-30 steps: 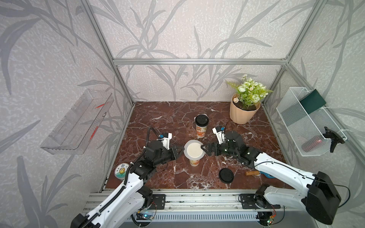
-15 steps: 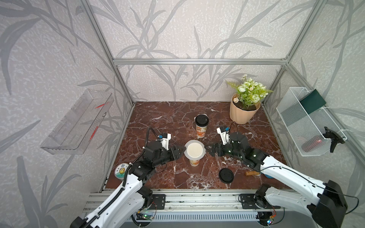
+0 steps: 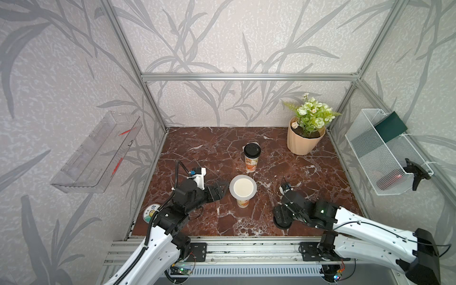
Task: Put the leak-proof paper on the milk tea cups
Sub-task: Pick up the cup lid from the center of the board.
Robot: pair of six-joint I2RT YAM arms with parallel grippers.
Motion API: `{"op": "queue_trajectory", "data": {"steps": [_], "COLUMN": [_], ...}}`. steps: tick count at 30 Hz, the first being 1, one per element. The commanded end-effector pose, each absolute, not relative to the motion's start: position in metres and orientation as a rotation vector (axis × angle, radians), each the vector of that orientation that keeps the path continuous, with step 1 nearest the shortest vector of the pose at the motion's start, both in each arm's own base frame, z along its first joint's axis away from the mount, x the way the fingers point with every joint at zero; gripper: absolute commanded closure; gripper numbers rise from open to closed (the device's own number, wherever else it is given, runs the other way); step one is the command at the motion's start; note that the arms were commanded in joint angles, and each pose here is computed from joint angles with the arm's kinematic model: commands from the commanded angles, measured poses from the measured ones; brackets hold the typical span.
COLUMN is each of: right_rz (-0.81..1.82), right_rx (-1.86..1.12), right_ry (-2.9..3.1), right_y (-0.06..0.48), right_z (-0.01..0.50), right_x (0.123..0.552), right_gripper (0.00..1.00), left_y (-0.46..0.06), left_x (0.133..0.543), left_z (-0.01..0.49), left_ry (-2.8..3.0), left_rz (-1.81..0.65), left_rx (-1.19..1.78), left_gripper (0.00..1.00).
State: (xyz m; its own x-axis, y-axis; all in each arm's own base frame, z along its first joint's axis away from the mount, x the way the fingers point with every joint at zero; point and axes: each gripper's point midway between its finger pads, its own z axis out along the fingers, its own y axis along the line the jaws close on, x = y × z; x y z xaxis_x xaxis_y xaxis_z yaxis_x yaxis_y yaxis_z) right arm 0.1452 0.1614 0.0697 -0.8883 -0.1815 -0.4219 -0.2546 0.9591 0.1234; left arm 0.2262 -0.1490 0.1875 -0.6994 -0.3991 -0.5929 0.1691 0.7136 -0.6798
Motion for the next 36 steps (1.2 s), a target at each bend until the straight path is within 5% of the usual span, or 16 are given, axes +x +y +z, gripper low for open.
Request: {"op": "queue_trajectory", "data": {"steps": [1,36], "right_rz": [0.168,0.31], "right_rx": [-0.209,-0.226], "right_ry": [2.763,2.682], "right_y": [0.148,0.195], "right_z": [0.045,0.039], "right_x": [0.136,0.141], "right_gripper": [0.02,0.1], "left_y": [-0.139,-0.141], "left_x": [0.229,0.228], "left_z": [0.197,0.193], "left_ry": [2.131,2.13], "left_rz": [-0.874,-0.882], "left_rx": [-0.175,-0.156], "left_gripper": [0.01,0.01]}}
